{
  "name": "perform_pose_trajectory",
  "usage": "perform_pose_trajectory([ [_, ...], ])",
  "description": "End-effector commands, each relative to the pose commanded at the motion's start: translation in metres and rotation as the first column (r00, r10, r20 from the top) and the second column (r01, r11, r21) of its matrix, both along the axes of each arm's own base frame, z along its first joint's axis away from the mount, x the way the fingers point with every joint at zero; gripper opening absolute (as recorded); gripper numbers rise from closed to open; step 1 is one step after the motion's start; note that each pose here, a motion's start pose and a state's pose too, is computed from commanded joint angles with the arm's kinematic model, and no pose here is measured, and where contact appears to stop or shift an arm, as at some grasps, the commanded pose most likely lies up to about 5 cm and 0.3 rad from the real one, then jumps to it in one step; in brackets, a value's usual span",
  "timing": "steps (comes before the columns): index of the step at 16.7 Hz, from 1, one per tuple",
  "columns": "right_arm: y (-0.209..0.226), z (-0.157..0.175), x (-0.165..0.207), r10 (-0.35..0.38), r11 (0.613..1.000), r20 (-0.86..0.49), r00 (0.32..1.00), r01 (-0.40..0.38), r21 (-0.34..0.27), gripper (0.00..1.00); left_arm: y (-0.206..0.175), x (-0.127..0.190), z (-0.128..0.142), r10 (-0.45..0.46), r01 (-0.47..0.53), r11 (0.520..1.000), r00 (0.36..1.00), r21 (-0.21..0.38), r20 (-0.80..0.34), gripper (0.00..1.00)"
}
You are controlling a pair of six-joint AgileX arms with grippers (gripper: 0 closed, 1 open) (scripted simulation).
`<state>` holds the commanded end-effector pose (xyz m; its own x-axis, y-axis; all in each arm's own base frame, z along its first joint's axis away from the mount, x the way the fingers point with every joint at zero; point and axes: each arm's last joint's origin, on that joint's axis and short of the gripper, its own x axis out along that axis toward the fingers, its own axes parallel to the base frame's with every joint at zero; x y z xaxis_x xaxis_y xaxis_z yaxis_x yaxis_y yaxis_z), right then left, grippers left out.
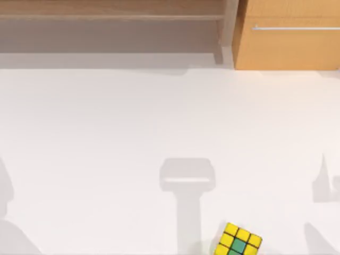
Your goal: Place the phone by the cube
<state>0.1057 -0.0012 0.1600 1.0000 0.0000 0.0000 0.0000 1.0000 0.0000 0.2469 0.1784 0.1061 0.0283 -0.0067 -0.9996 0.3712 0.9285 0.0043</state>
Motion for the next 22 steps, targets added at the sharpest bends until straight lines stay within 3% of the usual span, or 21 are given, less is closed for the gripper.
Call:
perform_pose_trajectory([
  [1,0.0000,0.0000,0.0000,0.000,1.000,0.000,1.000,0.000,0.000,1.00,0.0000,0.0000,0.0000,0.000,0.000,1.000,1.000,0.000,0.000,1.00],
  [14,0.0000,0.0000,0.0000,0.000,1.000,0.000,1.000,0.000,0.000,1.00,0.0000,0.0000,0.0000,0.000,0.000,1.000,1.000,0.000,0.000,0.02],
  [22,0.0000,0.0000,0.0000,0.000,1.000,0.000,1.000,0.000,0.000,1.00,0.0000,0.0000,0.0000,0.000,0.000,1.000,1.000,0.000,0.000,0.00],
])
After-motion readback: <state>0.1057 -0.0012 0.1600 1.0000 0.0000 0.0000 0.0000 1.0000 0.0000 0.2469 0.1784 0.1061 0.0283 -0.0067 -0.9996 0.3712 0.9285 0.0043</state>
